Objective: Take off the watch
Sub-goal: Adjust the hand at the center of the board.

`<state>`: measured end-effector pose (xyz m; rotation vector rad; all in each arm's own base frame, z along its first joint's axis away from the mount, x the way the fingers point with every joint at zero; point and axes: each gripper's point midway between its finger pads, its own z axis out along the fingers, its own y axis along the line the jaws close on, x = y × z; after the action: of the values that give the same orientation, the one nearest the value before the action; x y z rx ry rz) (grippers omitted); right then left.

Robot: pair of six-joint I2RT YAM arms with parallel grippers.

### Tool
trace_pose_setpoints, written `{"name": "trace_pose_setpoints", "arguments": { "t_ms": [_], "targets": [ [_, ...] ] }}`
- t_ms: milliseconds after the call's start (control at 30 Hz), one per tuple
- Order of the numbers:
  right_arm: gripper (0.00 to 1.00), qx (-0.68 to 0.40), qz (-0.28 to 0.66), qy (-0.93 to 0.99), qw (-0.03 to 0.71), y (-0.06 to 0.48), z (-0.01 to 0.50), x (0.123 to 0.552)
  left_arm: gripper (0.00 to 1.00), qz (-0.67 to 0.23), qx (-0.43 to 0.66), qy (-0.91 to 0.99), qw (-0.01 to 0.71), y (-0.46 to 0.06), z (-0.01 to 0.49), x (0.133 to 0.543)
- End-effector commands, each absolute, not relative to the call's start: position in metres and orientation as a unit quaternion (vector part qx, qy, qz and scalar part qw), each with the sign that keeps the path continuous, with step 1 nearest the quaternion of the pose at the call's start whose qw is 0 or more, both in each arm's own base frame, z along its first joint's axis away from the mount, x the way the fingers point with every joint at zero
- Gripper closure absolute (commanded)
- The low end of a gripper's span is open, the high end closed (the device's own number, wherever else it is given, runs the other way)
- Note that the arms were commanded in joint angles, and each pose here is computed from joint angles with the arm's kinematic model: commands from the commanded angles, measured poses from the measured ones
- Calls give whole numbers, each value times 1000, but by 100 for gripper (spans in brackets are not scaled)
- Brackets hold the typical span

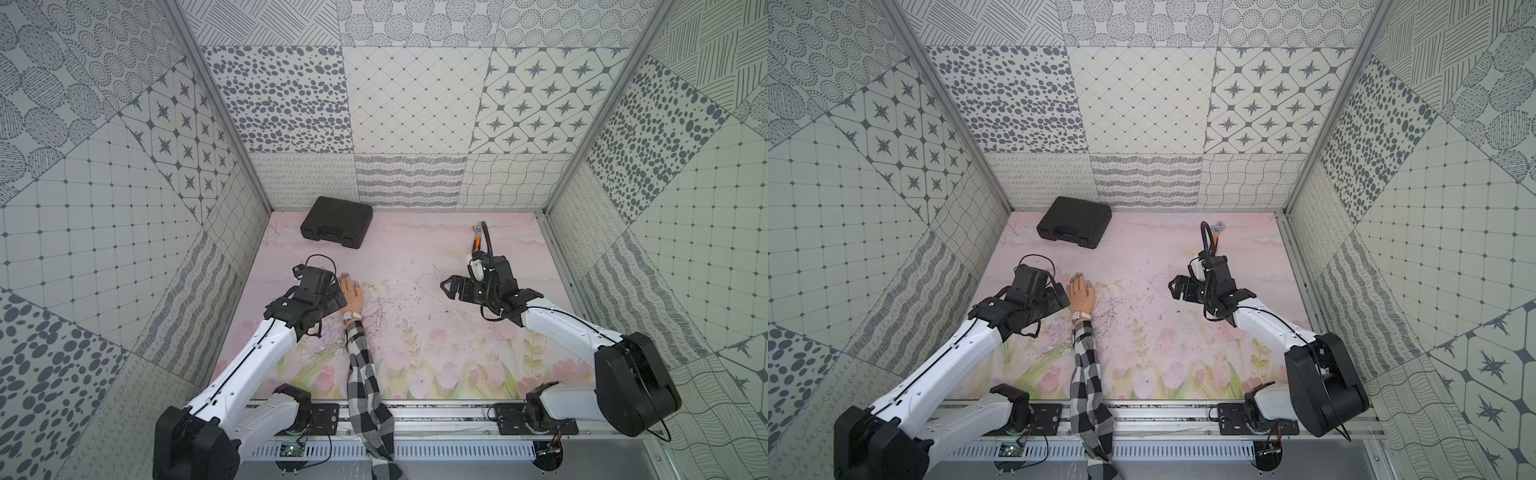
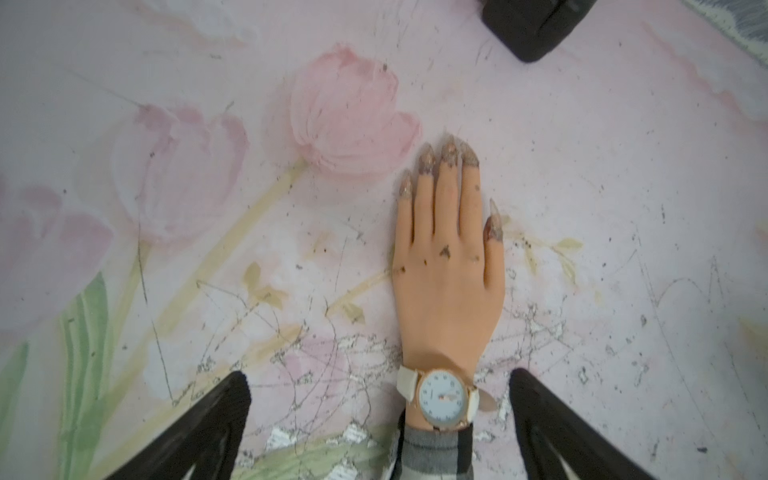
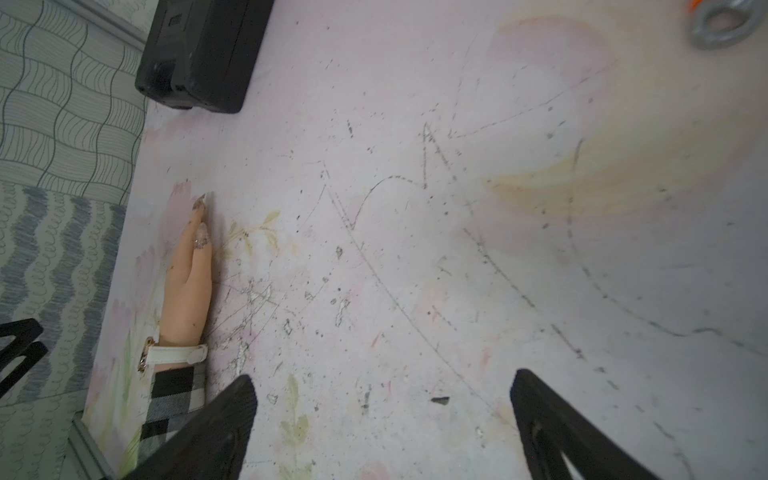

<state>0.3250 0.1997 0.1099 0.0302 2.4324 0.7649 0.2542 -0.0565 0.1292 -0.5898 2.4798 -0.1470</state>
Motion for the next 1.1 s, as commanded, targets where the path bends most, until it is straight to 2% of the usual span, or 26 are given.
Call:
{"name": "trace_pose_setpoints", "arguments": {
  "t_ms": [0, 300, 733, 1067],
  "targets": [
    [2, 26, 329, 902, 279, 233, 122, 328, 1, -58, -275, 942, 186, -64, 93, 191],
    [4, 35, 367, 898, 241, 286, 118, 328, 1, -73, -232, 955, 167, -100, 70, 190],
    [4, 41, 360, 904, 227, 298, 103, 338, 1, -61, -179, 971, 144, -139, 48, 204],
    [4, 24, 358, 912, 202, 303, 85, 333, 2, -50, -175, 972, 150, -148, 37, 203]
  ]
}}
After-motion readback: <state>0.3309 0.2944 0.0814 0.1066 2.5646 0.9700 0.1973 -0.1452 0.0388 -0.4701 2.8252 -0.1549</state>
